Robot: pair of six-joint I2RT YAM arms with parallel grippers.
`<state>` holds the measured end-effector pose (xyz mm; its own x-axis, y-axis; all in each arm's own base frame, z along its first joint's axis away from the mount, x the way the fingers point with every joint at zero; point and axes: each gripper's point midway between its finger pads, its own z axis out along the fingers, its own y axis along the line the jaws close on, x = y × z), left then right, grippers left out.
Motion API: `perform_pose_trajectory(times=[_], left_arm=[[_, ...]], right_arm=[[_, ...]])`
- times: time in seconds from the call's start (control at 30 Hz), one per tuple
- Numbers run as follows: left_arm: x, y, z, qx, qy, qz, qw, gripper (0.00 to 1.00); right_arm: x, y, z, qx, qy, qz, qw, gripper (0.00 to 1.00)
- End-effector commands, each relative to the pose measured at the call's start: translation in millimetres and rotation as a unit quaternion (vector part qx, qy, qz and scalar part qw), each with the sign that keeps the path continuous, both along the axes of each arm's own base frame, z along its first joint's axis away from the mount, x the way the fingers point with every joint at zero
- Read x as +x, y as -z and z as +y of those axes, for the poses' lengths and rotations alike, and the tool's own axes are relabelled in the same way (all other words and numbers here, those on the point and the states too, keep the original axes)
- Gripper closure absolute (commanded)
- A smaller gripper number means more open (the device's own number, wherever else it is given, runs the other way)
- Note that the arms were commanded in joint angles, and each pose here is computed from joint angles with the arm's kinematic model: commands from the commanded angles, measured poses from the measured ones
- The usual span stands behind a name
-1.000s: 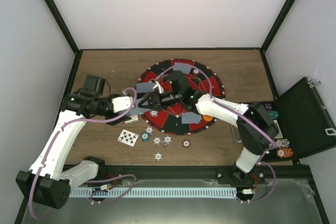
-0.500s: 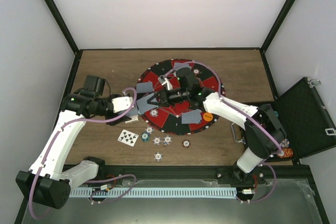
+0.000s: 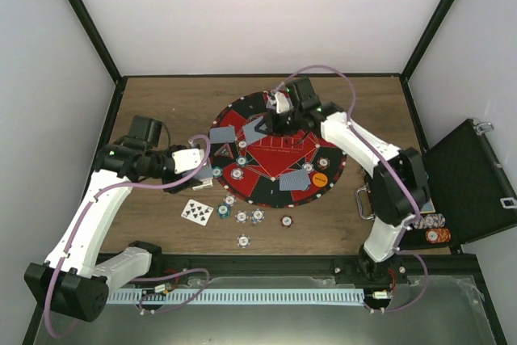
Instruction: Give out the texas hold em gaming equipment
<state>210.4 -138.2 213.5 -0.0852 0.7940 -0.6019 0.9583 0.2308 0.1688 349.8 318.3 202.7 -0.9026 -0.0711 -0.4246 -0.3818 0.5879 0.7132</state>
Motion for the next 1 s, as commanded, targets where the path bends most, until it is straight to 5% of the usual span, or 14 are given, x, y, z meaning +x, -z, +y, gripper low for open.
perform_pose_trajectory(times=[0.0, 0.2, 0.37, 0.57, 0.83, 0.97], left_arm=[[2, -6, -4, -0.014, 0.003, -0.009, 1.000, 0.96], [0, -8, -1, -0.009, 0.000, -0.012, 1.000, 0.96], [-2, -7, -1, -0.008, -0.001, -0.008, 1.000, 0.96], [-2, -7, 0, -0.007, -0.002, -0.008, 1.000, 0.96], [-1, -8, 0, -0.006, -0.002, -0.009, 1.000, 0.96], [1, -7, -1, -0.007, 0.001, -0.008, 1.000, 0.96]], right_arm=[[52, 37, -40, -0.195, 0.048, -0.082, 0.976, 0.99], [114, 66, -61, -0.415, 0.077, -0.202, 0.884, 0.99], [138, 54, -58, -0.518, 0.079, -0.344, 0.779, 0.99], [135, 58, -26, -0.559, 0.019, -0.497, 0.664, 0.99], [119, 117, -25, -0.561, -0.040, -0.472, 0.679, 0.97], [94, 128, -23, -0.526, -0.060, -0.448, 0.720, 0.74]])
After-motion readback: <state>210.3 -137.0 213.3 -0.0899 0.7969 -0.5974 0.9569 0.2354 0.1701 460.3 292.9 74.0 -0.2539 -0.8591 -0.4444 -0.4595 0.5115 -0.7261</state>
